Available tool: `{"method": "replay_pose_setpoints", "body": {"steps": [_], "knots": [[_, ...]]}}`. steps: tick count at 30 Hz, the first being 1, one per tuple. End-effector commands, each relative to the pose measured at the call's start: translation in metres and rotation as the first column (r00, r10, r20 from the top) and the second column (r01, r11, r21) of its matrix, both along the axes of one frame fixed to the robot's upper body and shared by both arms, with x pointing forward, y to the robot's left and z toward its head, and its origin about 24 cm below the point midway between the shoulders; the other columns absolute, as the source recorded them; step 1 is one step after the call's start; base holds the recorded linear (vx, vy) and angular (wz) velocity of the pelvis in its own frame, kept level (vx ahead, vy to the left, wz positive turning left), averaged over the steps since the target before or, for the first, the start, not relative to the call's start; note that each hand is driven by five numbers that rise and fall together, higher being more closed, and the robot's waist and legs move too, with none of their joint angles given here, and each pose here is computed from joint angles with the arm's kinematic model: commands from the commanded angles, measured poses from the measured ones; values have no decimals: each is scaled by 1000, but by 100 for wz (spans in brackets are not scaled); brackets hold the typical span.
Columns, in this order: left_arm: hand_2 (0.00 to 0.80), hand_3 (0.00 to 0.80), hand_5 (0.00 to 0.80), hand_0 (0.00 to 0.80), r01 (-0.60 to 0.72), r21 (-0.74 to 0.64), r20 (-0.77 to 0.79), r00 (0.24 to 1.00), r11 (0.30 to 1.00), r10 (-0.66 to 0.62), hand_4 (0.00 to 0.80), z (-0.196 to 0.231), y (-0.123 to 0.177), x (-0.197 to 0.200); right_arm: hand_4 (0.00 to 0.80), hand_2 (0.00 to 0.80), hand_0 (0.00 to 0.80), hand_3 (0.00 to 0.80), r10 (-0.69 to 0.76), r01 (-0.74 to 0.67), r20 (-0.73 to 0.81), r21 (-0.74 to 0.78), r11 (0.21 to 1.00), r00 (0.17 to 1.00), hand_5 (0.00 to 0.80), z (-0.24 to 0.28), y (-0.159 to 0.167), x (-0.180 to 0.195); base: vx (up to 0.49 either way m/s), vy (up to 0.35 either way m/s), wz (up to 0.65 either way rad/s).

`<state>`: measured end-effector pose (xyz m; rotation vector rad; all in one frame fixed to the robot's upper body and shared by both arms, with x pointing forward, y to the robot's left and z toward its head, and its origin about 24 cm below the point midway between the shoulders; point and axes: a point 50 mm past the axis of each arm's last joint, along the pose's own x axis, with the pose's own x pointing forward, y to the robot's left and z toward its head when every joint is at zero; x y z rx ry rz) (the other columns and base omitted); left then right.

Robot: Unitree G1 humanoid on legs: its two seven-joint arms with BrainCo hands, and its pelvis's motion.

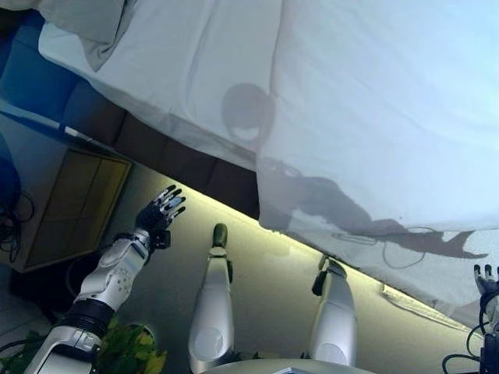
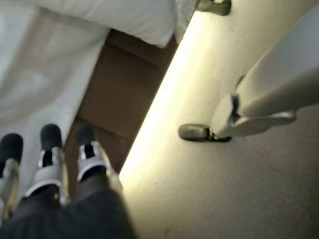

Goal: Make the bed neatly

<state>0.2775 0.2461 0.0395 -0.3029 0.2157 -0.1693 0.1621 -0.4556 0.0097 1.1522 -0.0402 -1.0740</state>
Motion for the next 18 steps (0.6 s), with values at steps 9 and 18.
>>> {"method": "replay_pose_setpoints", "body": {"steps": [9, 18], "knots": [[0, 0, 0, 0, -77, 19, 6, 997, 997, 77, 0, 7, 35, -6, 0, 0, 0, 0, -42, 42, 20, -17, 999, 999, 0, 3, -13, -26, 41, -67, -7], [0, 0, 0, 0, -95, 43, 26, 995, 995, 94, 0, 10, 49, -12, 0, 0, 0, 0, -51, 56, 66, -79, 995, 996, 0, 21, -25, -27, 56, -57, 13]]}}
